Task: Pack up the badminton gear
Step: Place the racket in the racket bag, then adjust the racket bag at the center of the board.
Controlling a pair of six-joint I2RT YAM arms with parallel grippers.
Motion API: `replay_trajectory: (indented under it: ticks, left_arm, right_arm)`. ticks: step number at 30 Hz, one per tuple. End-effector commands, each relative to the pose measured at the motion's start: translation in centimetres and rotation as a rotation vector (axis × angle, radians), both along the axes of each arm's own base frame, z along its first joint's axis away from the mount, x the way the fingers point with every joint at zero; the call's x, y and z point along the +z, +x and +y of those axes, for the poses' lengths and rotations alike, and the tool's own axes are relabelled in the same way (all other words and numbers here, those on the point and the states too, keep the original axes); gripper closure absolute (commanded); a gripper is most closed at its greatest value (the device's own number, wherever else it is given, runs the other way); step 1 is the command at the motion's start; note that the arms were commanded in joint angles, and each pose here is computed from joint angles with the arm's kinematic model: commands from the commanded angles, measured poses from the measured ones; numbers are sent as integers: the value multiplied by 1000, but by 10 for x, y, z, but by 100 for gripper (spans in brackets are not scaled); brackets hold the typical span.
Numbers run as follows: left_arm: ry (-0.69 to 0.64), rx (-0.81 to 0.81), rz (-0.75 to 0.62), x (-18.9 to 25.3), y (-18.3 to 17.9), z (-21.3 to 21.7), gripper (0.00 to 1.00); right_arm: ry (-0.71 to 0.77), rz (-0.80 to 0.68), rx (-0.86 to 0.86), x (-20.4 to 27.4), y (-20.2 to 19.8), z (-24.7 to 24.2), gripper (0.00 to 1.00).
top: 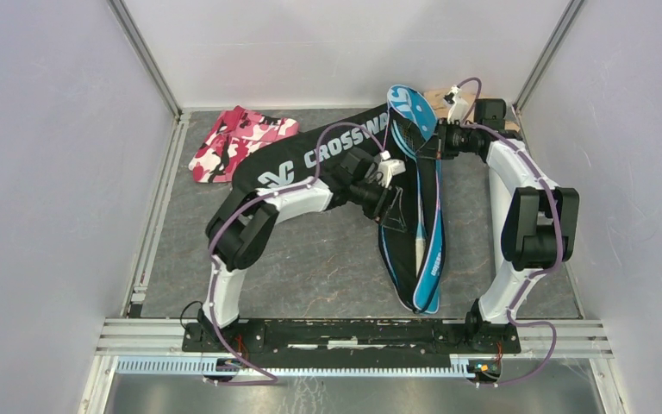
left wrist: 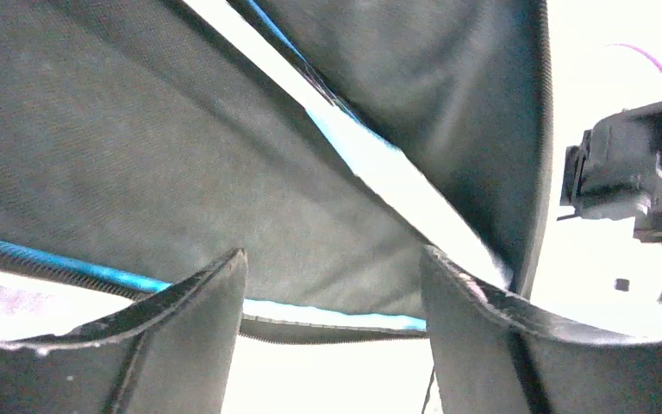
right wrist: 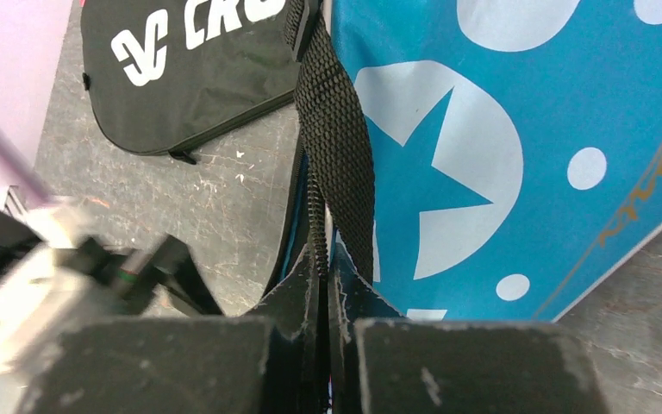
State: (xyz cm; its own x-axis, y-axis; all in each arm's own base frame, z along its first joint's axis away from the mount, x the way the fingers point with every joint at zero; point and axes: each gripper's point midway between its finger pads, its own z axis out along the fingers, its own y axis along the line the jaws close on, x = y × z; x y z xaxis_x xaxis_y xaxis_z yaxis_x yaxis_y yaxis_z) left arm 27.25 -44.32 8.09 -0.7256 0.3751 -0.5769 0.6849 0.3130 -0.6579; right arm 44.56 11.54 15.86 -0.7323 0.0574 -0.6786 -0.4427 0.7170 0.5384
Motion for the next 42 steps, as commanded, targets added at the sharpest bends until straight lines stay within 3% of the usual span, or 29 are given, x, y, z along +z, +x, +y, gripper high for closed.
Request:
replay_trajectory:
  ticks: [1, 6, 13, 21, 31, 42]
  left_arm:
    - [-37, -120, -261, 67, 1, 31, 18]
    - [-8, -182, -478, 109, 4, 63, 12]
    - [116, -78, -870, 173, 48, 115, 12]
    - [262, -122, -1150, 226, 67, 148, 11]
    - [374, -242, -1294, 262, 59, 174, 11]
    - [577, -600, -1243, 209, 29, 218, 9]
  right_arm:
    - [-27, -111, 60, 34, 8, -2, 100]
    - [-10, -125, 131, 44, 4, 4, 100]
    - [21, -153, 258, 63, -14, 21, 100]
    - [27, -216, 444, 89, -51, 60, 100]
    - [58, -275, 672, 109, -98, 116, 100]
    - [94, -249, 833, 104, -132, 151, 100]
